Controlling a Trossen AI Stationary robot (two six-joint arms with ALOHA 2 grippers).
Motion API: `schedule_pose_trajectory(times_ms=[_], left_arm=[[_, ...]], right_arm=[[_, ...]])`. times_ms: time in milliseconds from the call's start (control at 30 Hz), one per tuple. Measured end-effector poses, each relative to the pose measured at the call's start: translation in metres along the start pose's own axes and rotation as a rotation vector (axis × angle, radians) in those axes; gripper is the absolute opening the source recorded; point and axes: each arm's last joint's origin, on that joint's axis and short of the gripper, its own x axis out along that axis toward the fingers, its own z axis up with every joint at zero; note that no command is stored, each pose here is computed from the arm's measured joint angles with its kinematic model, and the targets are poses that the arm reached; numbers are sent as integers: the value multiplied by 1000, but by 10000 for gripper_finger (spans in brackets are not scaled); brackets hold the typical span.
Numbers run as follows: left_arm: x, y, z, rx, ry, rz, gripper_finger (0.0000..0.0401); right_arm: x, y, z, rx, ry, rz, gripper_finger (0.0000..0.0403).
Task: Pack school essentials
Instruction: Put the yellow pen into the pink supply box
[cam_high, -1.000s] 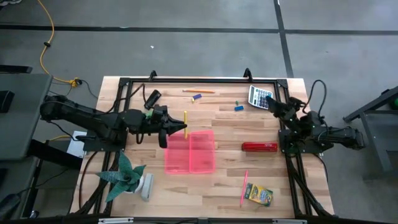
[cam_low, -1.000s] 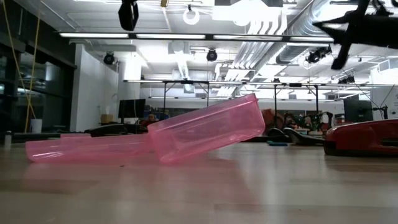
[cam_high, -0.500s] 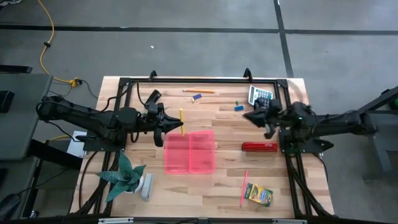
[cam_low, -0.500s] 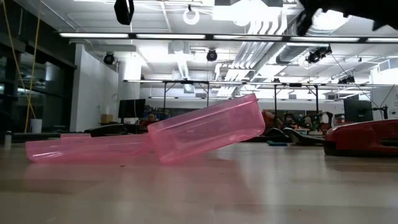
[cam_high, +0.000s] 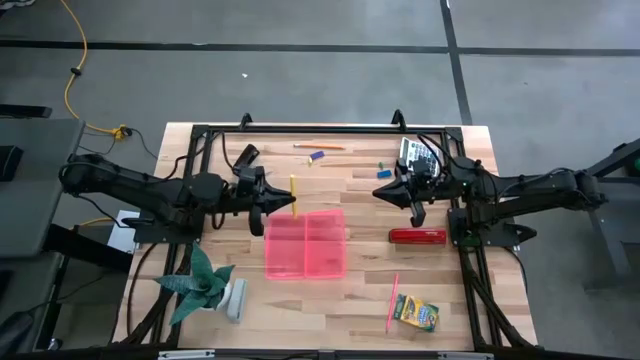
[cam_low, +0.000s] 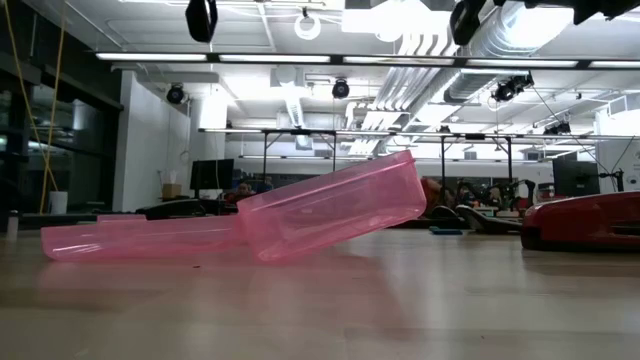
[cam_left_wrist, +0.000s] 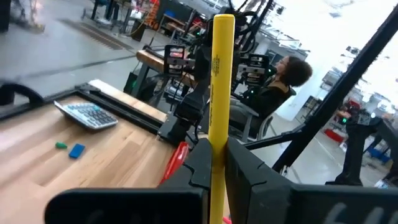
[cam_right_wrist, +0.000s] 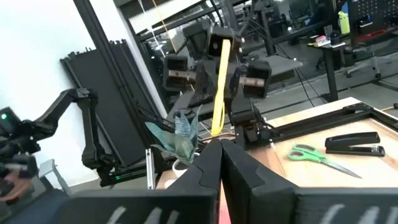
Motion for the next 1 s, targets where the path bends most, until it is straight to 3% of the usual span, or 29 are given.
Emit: schedule_pose_trajectory(times_ms=[267, 500, 667, 800, 1000], left_arm=[[48, -5, -41, -216, 187, 90, 3], [86, 1, -110, -513, 348, 299, 3], [95, 13, -144, -696, 393, 436, 3], [96, 17, -154, -760, 405, 482, 3], [88, 22, -162, -759, 497, 577, 3]], right_arm=[[0, 0, 0, -1, -4, -12, 0], [0, -1, -1, 21, 9, -24, 0], [0, -2, -4, 25, 33, -33, 0], [0, -3, -6, 26, 49, -43, 0], [0, -4, -6, 26, 47, -77, 0]])
